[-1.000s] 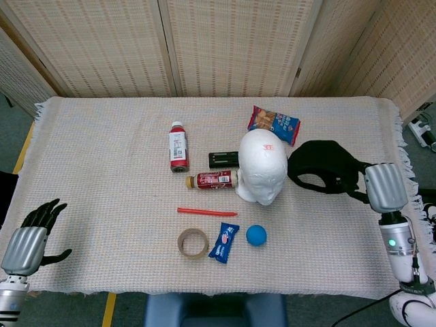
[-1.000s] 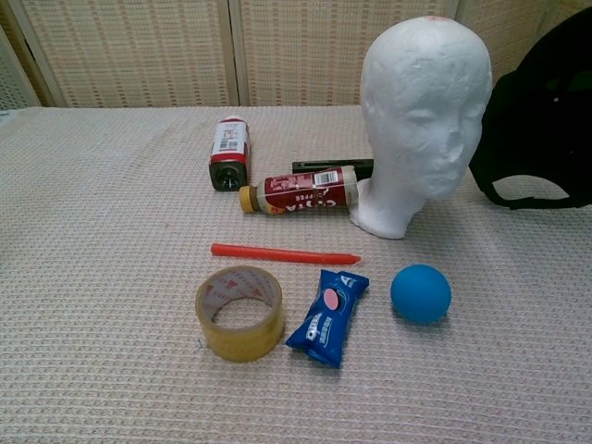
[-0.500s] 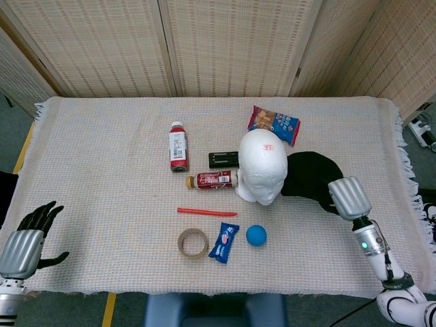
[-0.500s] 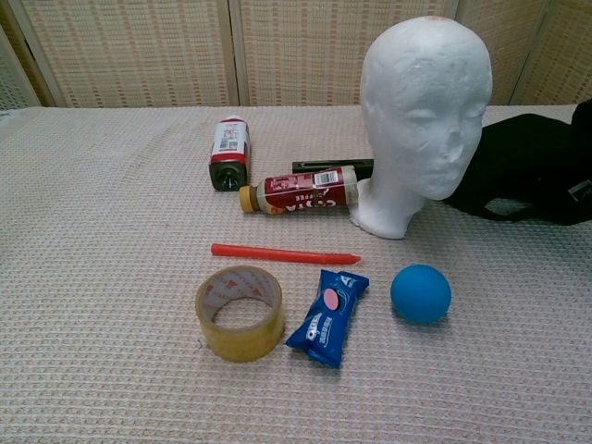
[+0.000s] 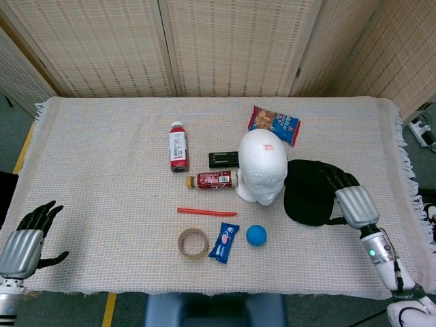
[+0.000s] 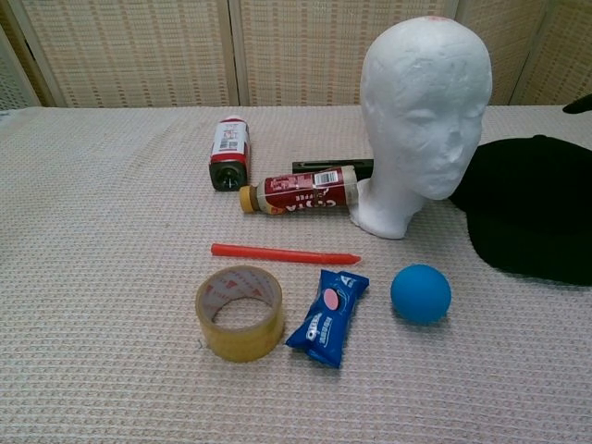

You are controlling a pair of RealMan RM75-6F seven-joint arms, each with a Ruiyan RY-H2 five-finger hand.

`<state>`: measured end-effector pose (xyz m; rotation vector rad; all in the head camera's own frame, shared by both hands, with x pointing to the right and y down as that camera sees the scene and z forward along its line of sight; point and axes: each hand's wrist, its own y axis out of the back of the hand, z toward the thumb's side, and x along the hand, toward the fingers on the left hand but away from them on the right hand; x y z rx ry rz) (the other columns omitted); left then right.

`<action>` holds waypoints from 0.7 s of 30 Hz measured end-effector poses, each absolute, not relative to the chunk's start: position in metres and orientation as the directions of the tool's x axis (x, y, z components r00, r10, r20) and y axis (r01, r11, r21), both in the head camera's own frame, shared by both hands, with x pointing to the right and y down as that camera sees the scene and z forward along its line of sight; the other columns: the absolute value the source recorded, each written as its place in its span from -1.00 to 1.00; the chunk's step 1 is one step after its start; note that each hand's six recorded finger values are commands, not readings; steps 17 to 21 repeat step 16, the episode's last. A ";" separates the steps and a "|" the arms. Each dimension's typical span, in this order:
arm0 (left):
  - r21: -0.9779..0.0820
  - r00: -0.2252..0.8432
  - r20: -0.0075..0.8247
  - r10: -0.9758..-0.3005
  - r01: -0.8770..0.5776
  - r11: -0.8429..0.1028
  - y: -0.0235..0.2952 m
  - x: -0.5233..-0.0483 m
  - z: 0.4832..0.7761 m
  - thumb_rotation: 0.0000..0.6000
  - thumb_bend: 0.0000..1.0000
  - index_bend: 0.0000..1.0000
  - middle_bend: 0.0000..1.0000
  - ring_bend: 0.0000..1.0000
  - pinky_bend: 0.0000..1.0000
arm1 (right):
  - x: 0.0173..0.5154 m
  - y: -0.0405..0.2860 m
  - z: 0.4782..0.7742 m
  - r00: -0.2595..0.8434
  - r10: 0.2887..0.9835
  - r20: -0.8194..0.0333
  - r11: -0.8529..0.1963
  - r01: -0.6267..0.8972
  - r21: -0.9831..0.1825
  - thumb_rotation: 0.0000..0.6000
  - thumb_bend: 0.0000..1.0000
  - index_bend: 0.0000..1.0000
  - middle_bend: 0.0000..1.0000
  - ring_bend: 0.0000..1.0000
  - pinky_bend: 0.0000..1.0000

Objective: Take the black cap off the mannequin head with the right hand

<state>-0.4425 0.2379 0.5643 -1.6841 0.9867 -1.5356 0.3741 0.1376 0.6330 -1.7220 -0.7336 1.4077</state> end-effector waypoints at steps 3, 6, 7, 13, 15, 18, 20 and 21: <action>-0.855 0.030 0.508 -0.861 -0.107 -0.508 0.238 -0.443 0.565 1.00 -0.69 -0.71 -0.83 -0.79 -0.65 | 0.383 0.142 0.615 0.201 0.860 -0.469 -0.475 -0.019 -0.880 1.00 -0.96 -0.68 -0.50 -0.54 -0.35; -0.852 0.030 0.512 -0.859 -0.108 -0.512 0.238 -0.443 0.567 1.00 -0.69 -0.71 -0.83 -0.79 -0.65 | 0.396 0.152 0.593 0.162 0.900 -0.404 -0.411 0.010 -0.912 1.00 -0.82 -0.36 -0.29 -0.37 -0.19; -0.851 0.030 0.514 -0.857 -0.108 -0.514 0.238 -0.443 0.568 1.00 -0.69 -0.71 -0.83 -0.79 -0.65 | 0.403 0.159 0.584 0.140 0.913 -0.384 -0.391 0.022 -0.920 1.00 -0.79 -0.33 -0.28 -0.36 -0.19; -0.863 0.032 0.497 -0.867 -0.093 -0.497 0.236 -0.442 0.571 1.00 -0.69 -0.71 -0.83 -0.79 -0.65 | 0.430 0.203 0.548 0.044 0.939 -0.340 -0.342 0.050 -0.938 1.00 -0.72 -0.35 -0.27 -0.39 -0.19; -0.873 0.031 0.480 -0.877 -0.078 -0.481 0.235 -0.441 0.571 1.00 -0.69 -0.72 -0.83 -0.79 -0.65 | 0.433 0.214 0.543 0.029 0.936 -0.350 -0.351 0.059 -0.934 1.00 -0.72 -0.36 -0.28 -0.41 -0.19; -0.880 0.029 0.468 -0.883 -0.079 -0.469 0.235 -0.440 0.572 1.00 -0.69 -0.72 -0.83 -0.79 -0.65 | 0.434 0.218 0.541 0.025 0.934 -0.357 -0.358 0.067 -0.931 1.00 -0.72 -0.36 -0.29 -0.41 -0.19; -0.880 0.029 0.468 -0.883 -0.079 -0.469 0.235 -0.440 0.572 1.00 -0.69 -0.72 -0.83 -0.79 -0.65 | 0.434 0.218 0.541 0.025 0.934 -0.357 -0.358 0.067 -0.931 1.00 -0.72 -0.36 -0.29 -0.41 -0.19; -0.880 0.029 0.468 -0.883 -0.079 -0.469 0.235 -0.440 0.572 1.00 -0.69 -0.72 -0.83 -0.79 -0.65 | 0.434 0.218 0.541 0.025 0.934 -0.357 -0.358 0.067 -0.931 1.00 -0.72 -0.36 -0.29 -0.41 -0.19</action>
